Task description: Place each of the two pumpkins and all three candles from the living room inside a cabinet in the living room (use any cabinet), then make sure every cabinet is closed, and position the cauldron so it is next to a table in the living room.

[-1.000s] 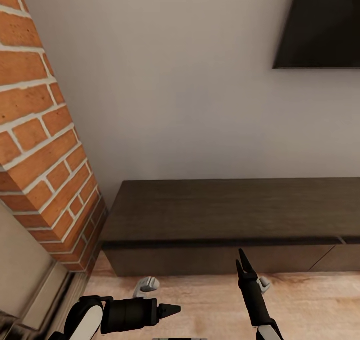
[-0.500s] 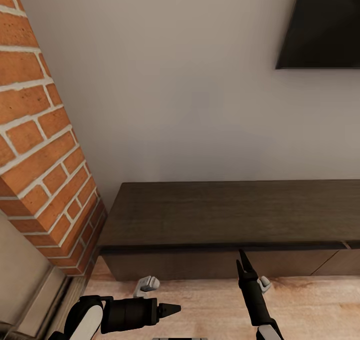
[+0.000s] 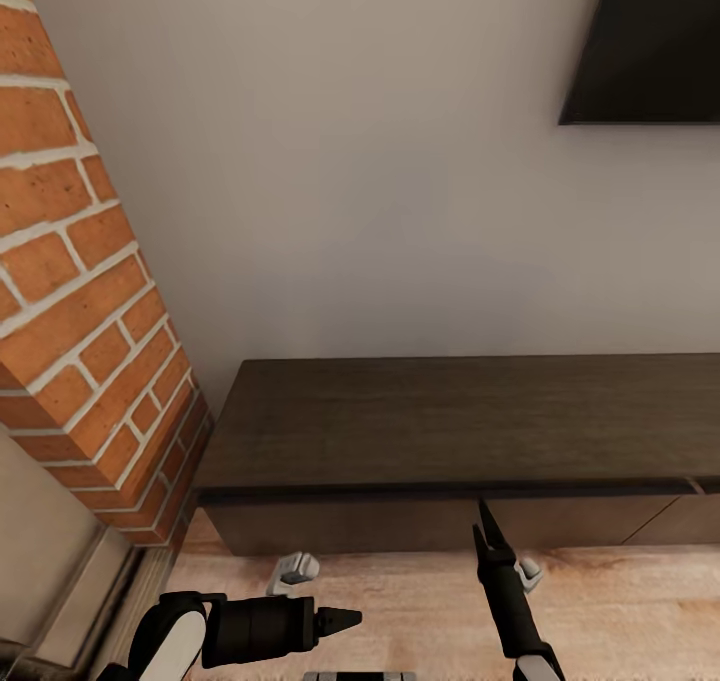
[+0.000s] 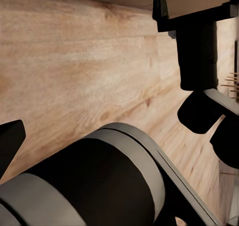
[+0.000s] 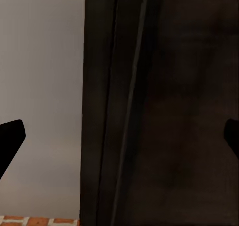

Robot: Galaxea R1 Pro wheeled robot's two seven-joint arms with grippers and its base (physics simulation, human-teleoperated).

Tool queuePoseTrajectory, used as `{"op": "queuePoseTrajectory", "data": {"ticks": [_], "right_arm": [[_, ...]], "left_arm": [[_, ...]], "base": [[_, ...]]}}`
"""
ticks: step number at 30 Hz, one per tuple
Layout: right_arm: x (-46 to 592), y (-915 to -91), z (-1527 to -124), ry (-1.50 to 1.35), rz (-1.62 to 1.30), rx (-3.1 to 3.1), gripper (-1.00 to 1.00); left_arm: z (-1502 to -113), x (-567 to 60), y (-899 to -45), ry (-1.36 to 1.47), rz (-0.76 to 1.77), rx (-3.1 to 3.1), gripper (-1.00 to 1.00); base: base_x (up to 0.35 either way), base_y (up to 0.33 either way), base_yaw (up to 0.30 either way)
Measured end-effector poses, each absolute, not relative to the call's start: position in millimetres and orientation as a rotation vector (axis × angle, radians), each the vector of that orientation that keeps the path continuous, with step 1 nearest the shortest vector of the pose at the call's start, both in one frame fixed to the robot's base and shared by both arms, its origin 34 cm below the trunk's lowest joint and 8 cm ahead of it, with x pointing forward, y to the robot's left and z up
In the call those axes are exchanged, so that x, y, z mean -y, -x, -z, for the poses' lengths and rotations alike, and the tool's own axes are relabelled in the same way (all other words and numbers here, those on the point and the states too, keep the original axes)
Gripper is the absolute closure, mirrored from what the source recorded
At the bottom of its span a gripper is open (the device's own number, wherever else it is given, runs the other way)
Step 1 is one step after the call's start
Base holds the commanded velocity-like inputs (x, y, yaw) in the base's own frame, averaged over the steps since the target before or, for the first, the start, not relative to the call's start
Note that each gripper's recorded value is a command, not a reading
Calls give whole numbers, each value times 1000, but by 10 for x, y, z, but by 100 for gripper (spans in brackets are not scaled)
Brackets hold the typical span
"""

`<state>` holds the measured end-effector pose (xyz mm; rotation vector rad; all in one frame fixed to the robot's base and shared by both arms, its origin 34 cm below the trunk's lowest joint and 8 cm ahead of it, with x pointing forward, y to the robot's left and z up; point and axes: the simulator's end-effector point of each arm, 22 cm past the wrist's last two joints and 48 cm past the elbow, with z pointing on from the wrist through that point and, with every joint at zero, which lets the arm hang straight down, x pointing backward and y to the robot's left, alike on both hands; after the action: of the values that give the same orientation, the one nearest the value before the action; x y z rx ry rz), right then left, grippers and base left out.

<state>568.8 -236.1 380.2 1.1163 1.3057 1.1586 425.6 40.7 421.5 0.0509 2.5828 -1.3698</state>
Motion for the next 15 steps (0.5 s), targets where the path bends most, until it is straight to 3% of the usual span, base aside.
{"op": "queuePoseTrajectory", "data": {"ticks": [15], "right_arm": [[2368, -5671, -3746, -1126, -1149, -1315, -100]], "left_arm": [[-4183, -405, -4247, -44, 1374, -2590, -100]], "base": [[30, 0, 0]]}}
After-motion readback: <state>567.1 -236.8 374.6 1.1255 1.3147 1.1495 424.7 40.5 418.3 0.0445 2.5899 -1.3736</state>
